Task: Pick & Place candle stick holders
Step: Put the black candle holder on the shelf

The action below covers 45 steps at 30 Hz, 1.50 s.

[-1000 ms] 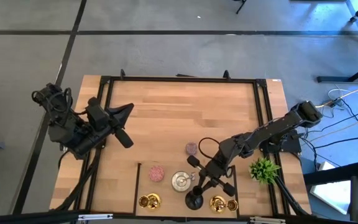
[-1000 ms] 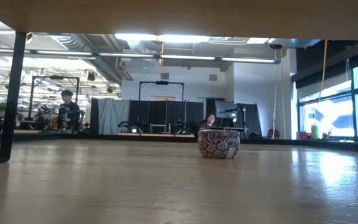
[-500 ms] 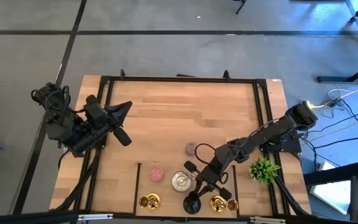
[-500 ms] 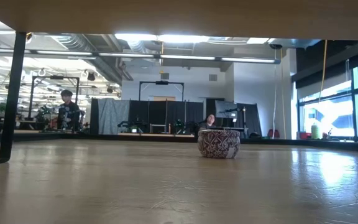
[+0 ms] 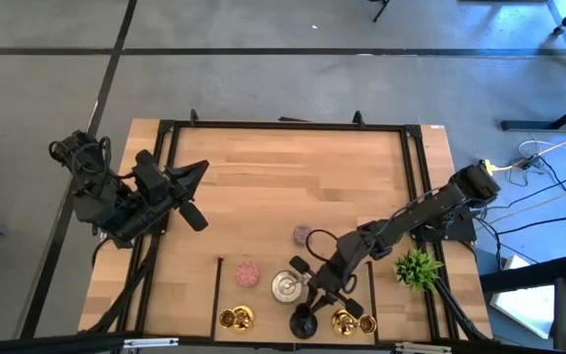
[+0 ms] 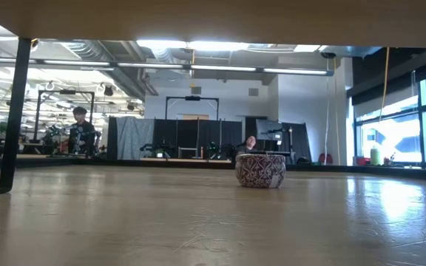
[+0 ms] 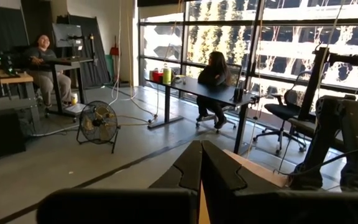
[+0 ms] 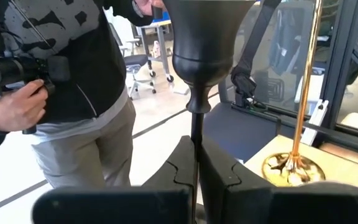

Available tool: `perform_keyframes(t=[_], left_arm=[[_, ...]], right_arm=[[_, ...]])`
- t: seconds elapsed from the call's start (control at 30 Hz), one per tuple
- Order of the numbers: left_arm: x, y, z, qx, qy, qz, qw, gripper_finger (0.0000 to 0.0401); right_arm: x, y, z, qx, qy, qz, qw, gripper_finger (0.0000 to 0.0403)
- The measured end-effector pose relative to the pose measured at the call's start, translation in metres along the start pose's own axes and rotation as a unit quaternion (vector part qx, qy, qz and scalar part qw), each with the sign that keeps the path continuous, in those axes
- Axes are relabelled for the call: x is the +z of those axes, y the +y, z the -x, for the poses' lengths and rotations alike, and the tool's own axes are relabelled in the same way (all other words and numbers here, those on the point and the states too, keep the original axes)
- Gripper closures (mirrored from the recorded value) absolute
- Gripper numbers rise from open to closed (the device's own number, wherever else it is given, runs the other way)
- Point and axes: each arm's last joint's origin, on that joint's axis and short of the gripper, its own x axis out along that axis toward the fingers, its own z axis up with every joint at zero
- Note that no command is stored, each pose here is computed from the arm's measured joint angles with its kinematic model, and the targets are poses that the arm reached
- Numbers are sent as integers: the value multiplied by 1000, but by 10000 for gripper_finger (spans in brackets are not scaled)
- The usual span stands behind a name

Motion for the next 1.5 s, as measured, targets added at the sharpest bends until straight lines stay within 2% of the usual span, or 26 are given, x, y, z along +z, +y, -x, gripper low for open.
perform_keyframes(t=[0.4, 0.87, 1.13, 1.5], left_arm=[[1, 7, 0, 0, 0, 5, 1000, 400], [1, 8, 0, 0, 0, 2, 1000, 399], [2, 9, 0, 0, 0, 4, 1000, 399], [2, 9, 0, 0, 0, 3, 1000, 400]], right_arm=[[-2, -1, -1, -7, 5, 19, 1000, 399], [-5, -2, -3, 0, 6, 13, 1000, 398], [-6, -2, -4, -3, 6, -3, 1000, 366], [-6, -3, -4, -26, 5, -10, 1000, 361]])
